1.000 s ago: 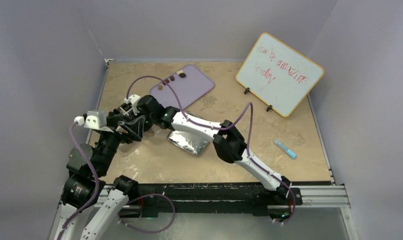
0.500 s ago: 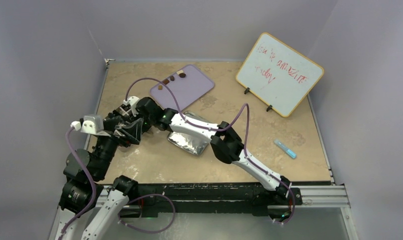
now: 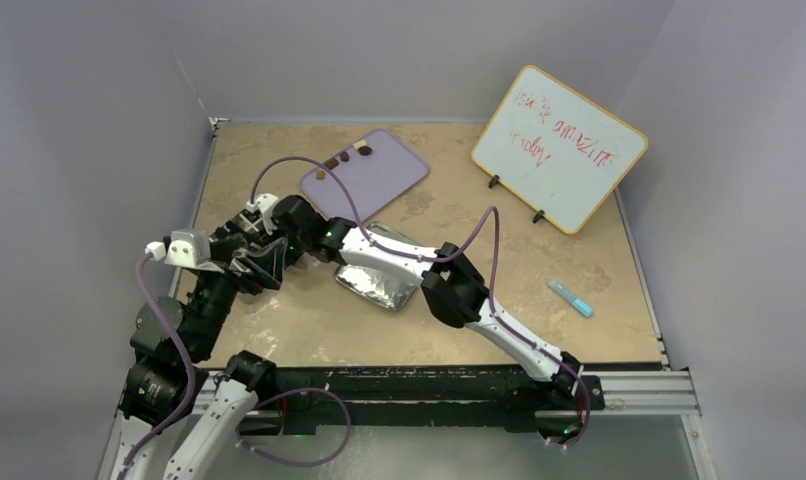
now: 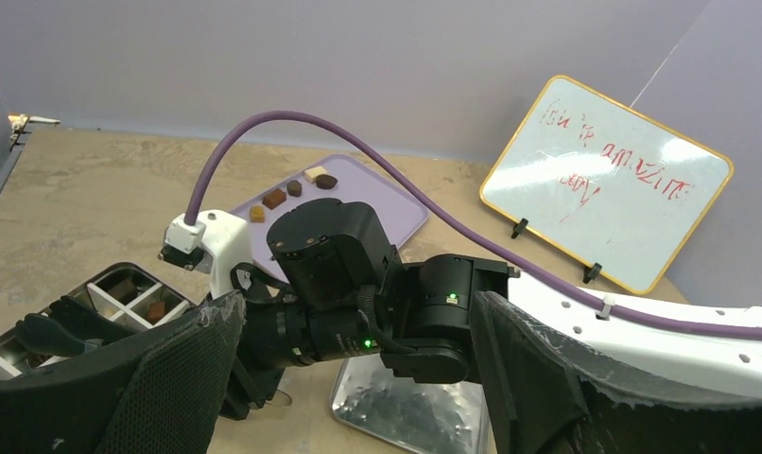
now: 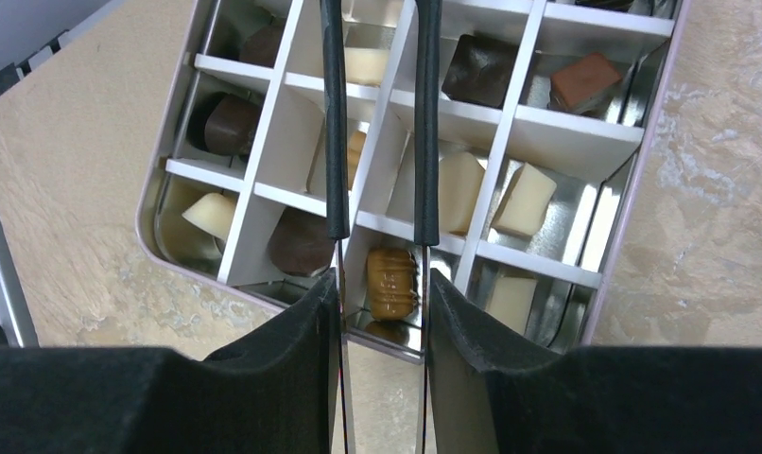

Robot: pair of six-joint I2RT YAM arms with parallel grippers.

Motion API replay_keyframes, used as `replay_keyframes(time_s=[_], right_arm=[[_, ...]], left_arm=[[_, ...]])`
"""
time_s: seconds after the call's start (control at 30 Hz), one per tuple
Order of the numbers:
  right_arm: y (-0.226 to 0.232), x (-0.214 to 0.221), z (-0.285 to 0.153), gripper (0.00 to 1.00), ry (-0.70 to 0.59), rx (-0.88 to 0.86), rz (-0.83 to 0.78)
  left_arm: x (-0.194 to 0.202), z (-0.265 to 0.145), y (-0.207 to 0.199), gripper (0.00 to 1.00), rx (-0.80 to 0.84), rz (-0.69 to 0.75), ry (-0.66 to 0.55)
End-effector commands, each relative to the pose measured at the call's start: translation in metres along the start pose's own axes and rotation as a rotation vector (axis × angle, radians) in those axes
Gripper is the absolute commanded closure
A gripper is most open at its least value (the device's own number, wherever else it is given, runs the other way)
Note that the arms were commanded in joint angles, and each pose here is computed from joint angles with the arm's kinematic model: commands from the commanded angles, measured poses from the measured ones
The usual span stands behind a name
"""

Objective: Pack the chocolate
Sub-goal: Place the fake chocolate in the packing box.

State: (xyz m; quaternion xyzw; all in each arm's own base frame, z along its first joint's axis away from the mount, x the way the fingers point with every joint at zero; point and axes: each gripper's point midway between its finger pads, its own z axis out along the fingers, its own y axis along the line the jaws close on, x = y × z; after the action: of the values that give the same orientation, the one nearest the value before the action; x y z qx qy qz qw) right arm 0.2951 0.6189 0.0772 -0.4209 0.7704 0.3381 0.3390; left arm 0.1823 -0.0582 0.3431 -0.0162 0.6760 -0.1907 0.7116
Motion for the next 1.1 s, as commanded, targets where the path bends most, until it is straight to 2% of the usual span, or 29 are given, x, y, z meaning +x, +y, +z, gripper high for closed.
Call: replay_keyframes(time_s=[0.0, 0.23, 0.47, 0.57, 0.8, 1.07], right_arm=[[0.008, -0.076, -0.055, 0.64, -0.159, -0.023, -0.035], [-0.020, -0.097, -0.117, 0.66, -0.241, 0.024, -0.030], [-0.069, -0.079, -0.171, 0.67, -0.243, 0.096, 0.036], [-0.078, -0.073, -0.196, 0.67, -0.266, 0.118, 0.038], [-0.082, -0.053, -0.235, 0.67, -0.253, 0.173, 0.001], [-0.064, -0.045, -0.267, 0.66, -0.271, 0.138, -0.043]], left_arm=[[0.003, 0.004, 0.001, 0.14, -0.001, 0.014, 0.006], [0.011, 0.011, 0.001, 0.18, -0.022, -0.045, 0.044], [0.057, 0.042, 0.004, 0.18, -0.101, -0.169, 0.222], [0.069, 0.055, 0.001, 0.18, -0.120, -0.237, 0.258], [0.052, 0.097, -0.014, 0.17, -0.116, -0.343, 0.228], [0.066, 0.144, -0.022, 0.17, -0.121, -0.400, 0.255]])
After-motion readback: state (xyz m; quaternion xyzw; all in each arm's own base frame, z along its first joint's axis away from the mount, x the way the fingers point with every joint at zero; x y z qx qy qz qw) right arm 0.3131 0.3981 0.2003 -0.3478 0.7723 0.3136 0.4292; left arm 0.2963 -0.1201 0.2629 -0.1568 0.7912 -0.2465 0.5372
